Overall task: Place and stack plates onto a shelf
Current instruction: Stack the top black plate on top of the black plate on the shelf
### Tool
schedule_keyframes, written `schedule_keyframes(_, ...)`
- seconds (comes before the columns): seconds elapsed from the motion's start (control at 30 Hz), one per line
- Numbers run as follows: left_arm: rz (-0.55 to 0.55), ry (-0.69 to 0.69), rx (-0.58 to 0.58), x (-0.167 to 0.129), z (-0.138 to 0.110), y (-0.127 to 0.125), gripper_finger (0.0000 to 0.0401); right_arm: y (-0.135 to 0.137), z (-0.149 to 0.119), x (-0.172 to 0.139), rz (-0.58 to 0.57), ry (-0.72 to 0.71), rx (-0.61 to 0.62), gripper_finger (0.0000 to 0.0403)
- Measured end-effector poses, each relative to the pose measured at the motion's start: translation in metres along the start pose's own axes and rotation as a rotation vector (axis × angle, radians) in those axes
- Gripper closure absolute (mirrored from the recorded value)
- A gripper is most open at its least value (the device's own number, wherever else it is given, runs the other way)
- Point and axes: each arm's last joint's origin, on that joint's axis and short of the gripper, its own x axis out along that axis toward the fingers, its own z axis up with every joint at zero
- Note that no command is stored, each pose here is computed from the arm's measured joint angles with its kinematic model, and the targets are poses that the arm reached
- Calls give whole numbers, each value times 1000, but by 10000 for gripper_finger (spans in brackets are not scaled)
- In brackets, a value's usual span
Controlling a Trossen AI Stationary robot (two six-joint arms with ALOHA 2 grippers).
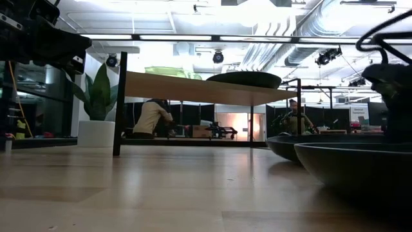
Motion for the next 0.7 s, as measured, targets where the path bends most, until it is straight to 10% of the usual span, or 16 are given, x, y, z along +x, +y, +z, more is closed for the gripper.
schedule_keyframes(0.43, 0, 0, 0, 0, 0, 0, 401, 42, 18, -50, 285, -98, -115, 402)
schedule_keyframes(0.7, 1, 0, 0, 0, 0, 0, 401, 93, 56, -93, 381, -414, -193, 402)
